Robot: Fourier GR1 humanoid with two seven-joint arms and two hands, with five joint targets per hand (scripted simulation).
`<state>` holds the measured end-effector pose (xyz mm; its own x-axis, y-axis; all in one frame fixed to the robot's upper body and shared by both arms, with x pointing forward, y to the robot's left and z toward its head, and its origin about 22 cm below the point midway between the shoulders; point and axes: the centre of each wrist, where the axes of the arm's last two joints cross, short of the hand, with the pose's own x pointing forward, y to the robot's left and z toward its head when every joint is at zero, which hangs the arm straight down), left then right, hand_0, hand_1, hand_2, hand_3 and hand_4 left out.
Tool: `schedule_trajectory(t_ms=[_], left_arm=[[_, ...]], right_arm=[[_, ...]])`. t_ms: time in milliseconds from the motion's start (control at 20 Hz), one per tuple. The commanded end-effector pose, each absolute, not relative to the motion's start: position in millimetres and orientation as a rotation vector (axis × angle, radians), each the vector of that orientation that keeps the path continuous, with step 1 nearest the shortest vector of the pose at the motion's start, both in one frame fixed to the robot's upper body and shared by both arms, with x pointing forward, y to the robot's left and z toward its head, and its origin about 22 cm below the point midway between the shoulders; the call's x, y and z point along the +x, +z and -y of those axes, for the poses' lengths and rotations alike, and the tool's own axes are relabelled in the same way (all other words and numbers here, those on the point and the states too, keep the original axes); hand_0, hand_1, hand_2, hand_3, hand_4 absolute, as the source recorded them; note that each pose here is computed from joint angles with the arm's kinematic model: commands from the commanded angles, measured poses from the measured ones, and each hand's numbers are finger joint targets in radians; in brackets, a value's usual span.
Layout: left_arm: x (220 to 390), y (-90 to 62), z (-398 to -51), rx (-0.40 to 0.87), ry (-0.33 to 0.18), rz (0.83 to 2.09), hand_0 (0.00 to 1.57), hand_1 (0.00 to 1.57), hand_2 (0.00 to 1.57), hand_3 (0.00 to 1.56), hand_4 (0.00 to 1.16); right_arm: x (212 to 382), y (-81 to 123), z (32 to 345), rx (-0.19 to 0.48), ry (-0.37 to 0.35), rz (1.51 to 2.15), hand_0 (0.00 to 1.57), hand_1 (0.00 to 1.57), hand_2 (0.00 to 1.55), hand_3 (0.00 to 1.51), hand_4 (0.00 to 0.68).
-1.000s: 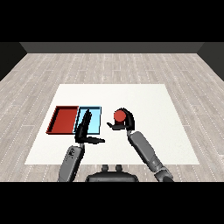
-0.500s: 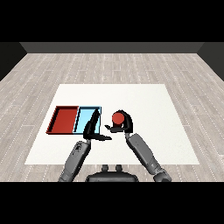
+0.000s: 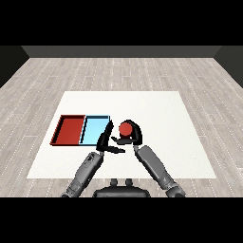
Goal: Pick the red can and put it in the red box
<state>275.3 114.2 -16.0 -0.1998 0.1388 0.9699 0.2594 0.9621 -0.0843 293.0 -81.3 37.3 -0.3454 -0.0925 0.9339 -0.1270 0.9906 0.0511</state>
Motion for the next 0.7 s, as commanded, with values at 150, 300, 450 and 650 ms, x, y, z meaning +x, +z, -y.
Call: schedule_trajectory(t_ms=[150,300,450,650], left_arm=[[280.6,-26.8,-104.7,-0.312,-0.119,1.735,0.00,0.00,0.00,0.00,0.00],[274.9,-24.7,-103.2,-0.311,-0.117,1.738,0.00,0.00,0.00,0.00,0.00],[277.6,-26.1,-115.7,-0.338,-0.107,1.749,0.00,0.00,0.00,0.00,0.00],[285.0,-12.6,-93.1,-0.366,-0.117,1.741,0.00,0.00,0.00,0.00,0.00]], right_arm=[[289.1,29.7,69.5,0.158,0.071,1.939,1.43,1.43,1.43,1.38,0.631],[288.9,45.8,71.9,0.207,0.049,1.912,1.44,1.44,1.44,1.38,0.628],[286.3,48.9,64.9,0.198,0.037,1.923,1.45,1.45,1.43,1.37,0.625],[284.2,47.1,42.6,0.228,0.060,1.903,1.48,1.48,1.44,1.37,0.620]])
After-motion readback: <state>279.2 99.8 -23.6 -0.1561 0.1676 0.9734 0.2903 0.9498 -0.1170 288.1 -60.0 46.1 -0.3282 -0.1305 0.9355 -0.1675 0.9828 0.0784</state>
